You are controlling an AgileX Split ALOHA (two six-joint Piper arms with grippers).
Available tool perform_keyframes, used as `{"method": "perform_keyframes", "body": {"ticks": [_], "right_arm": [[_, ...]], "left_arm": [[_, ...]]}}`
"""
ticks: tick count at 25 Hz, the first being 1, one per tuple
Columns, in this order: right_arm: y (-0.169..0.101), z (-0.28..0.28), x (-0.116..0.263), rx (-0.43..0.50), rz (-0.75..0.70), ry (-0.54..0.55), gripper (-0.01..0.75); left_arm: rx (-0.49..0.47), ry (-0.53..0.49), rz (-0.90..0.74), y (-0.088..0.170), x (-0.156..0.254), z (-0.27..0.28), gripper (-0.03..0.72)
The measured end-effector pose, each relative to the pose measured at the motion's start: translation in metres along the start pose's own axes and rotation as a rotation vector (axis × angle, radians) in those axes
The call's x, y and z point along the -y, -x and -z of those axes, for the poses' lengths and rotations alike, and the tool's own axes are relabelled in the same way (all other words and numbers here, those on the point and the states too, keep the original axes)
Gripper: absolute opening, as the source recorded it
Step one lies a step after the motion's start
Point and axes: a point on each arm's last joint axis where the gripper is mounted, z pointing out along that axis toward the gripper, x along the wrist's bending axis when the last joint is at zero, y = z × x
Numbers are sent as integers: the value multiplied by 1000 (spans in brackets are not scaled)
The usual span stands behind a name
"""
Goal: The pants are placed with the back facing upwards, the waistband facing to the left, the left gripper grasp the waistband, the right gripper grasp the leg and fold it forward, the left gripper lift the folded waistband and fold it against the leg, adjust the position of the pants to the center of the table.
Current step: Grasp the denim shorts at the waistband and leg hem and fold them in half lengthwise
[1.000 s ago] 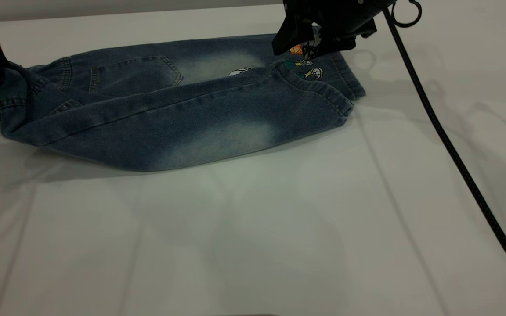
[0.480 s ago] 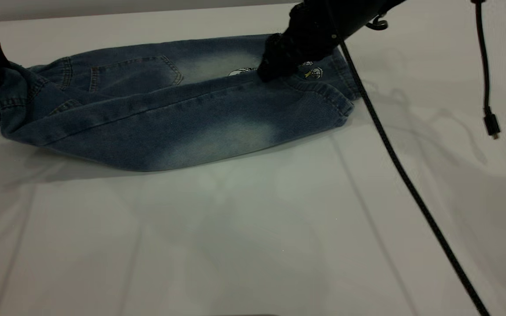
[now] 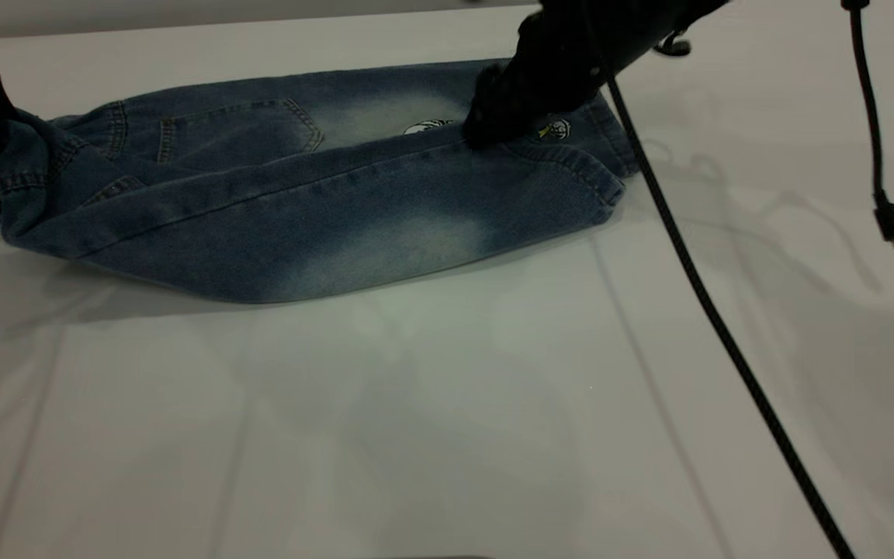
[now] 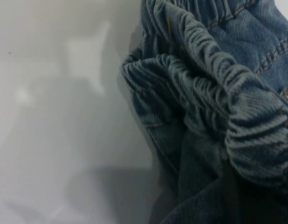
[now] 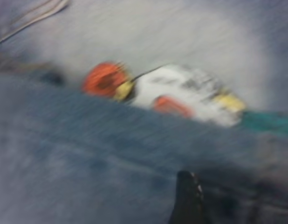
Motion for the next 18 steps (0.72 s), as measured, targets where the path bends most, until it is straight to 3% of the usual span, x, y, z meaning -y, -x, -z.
{"method": "perform_keyframes", "body": {"ticks": [7,9,14,18], "right_arm": [[-1,-2,-2,-23,-14,2,402],[-1,-3,-3,-22,-14,6,341],[-2,-3,-2,-40,-24,3,76],[-3,-3,-2,-47,-26,2,24]], "left_arm": [[0,0,-3,0,0,0,98],[0,0,-3,0,0,0,98],[0,0,-3,0,0,0,98],[0,0,-24,0,0,0,98]]}}
